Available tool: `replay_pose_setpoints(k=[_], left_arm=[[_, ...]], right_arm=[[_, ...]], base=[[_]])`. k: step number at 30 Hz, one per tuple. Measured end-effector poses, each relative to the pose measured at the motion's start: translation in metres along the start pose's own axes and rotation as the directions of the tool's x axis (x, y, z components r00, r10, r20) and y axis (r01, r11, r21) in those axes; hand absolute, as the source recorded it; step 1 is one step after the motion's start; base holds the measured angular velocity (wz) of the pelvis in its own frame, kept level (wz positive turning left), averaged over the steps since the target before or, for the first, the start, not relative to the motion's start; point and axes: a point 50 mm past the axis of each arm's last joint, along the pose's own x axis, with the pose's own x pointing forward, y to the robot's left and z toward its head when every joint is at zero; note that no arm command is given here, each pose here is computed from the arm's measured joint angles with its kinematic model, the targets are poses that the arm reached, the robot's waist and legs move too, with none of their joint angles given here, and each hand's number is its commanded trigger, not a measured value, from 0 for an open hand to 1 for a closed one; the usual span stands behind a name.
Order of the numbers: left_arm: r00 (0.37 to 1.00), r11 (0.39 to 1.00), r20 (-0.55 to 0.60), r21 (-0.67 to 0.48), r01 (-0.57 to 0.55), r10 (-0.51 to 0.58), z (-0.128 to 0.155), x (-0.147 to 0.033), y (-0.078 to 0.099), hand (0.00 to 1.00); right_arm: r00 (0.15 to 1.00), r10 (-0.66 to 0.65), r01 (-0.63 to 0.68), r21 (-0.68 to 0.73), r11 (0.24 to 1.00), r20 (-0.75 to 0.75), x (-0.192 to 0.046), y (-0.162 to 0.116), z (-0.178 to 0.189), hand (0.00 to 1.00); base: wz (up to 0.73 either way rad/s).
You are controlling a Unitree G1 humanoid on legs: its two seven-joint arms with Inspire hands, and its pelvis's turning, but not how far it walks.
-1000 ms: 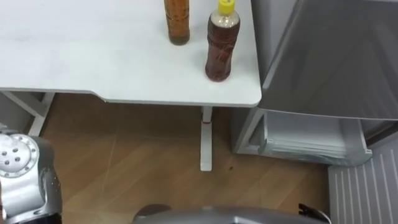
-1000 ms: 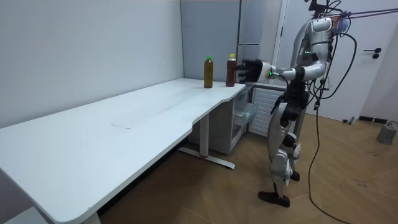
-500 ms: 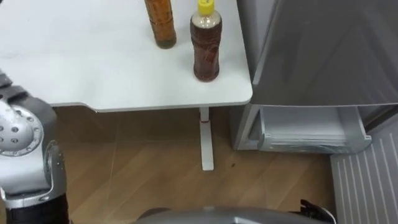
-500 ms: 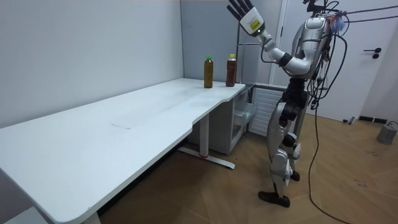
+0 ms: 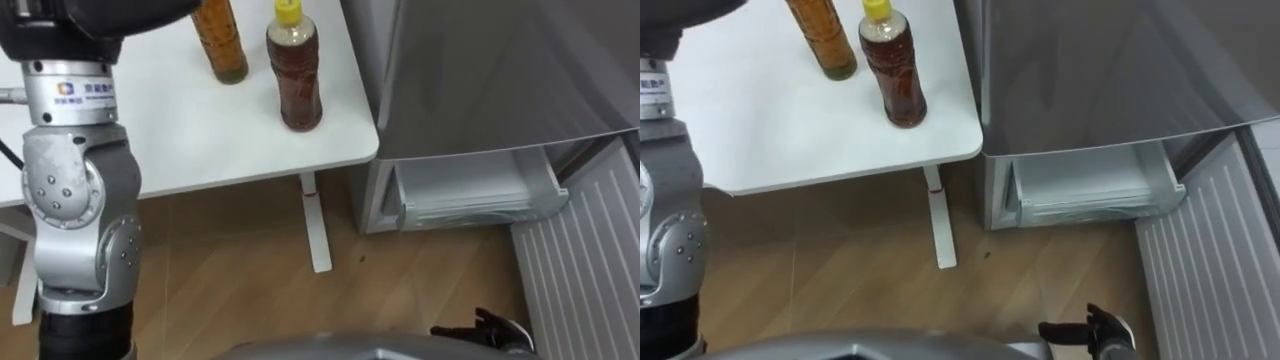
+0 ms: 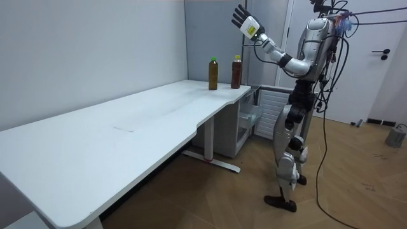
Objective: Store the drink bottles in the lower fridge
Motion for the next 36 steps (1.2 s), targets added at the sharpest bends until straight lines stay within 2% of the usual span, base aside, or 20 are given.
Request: replay_pose_setpoints(k=[6, 14, 22, 36], left_arm=[[0.998, 0.998, -0.016, -0.003, 0.055, -0.055, -0.001, 0.003, -0.004, 0.00], [0.989, 0.994, -0.102, -0.020, 0.108, -0.109, -0.013, 0.001, -0.008, 0.00], [0.983, 0.993, -0.137, -0.023, 0.118, -0.120, -0.018, -0.001, -0.008, 0.00], [0.957, 0.973, -0.178, -0.050, 0.224, -0.230, -0.022, -0.006, -0.014, 0.00]], right_arm=[[1.000, -0.003, 0.003, 0.015, 1.000, -0.014, 0.000, -0.001, -0.003, 0.00], [1.000, 0.004, -0.004, -0.008, 1.000, -0.019, 0.000, -0.003, -0.001, 0.00], [1.000, 0.005, -0.006, -0.028, 1.000, -0.018, 0.000, -0.003, 0.001, 0.00], [1.000, 0.008, -0.008, -0.042, 0.999, -0.022, 0.001, -0.002, 0.004, 0.00]], base=[[0.00], [-0.03], [-0.12], [-0.01]])
